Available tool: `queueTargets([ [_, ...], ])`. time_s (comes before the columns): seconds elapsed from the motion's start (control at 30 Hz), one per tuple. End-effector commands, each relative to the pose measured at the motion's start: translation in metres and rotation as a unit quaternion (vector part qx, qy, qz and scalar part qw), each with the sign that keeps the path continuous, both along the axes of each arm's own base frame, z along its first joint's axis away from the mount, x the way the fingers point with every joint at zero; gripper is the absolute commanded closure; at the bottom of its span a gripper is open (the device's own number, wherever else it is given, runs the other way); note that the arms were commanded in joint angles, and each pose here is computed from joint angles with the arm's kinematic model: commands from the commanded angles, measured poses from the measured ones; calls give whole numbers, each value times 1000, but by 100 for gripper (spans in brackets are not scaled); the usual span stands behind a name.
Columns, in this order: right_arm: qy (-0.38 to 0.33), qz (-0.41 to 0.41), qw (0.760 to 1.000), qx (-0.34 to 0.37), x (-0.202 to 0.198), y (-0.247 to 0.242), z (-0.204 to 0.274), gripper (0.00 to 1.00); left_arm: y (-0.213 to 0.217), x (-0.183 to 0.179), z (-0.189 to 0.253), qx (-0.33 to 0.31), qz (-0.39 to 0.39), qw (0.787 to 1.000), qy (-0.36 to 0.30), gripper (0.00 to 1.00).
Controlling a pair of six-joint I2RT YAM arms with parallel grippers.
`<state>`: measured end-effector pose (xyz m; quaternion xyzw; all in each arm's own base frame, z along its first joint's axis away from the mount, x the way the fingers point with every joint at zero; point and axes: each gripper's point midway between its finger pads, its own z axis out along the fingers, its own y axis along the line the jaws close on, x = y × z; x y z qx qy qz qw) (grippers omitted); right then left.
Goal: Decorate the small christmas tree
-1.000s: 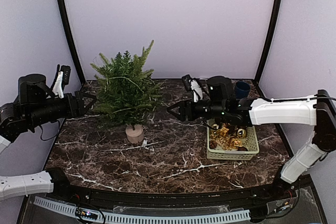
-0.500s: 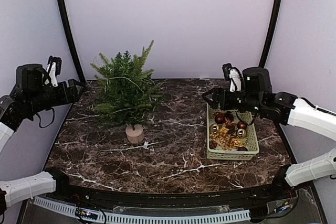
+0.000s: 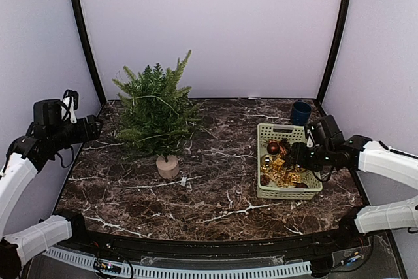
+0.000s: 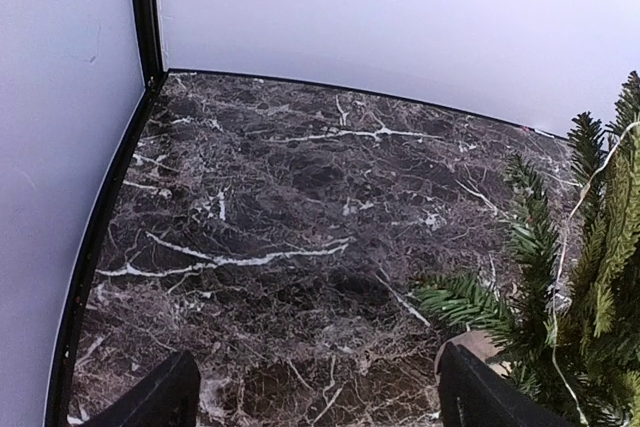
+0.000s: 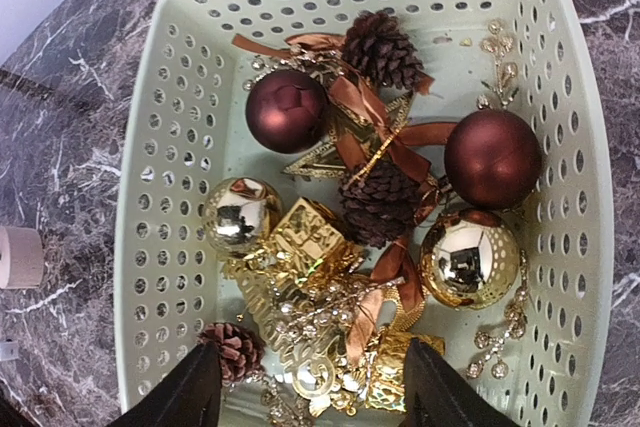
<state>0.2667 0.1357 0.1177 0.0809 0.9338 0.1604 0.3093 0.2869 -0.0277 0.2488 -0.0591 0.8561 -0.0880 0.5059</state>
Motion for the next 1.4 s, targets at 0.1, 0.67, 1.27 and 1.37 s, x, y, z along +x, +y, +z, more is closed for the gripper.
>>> queueTargets([
  [0.1,-11,-71,997,36,16,-5,-14,48,2,-2,-3,36,-17,997,-72,16],
  [0.67,9,-75,994,83,48,22,-50,70,-12,-2,-8,37,-59,995,-71,19],
  [1.27,-11,-116,991,65,53,6,-32,100,-13,-2,-10,37,-64,995,-67,20],
  [1.37,-46,-119,990,54,51,-4,-4,100,-19,-3,-7,33,-82,993,-74,20],
])
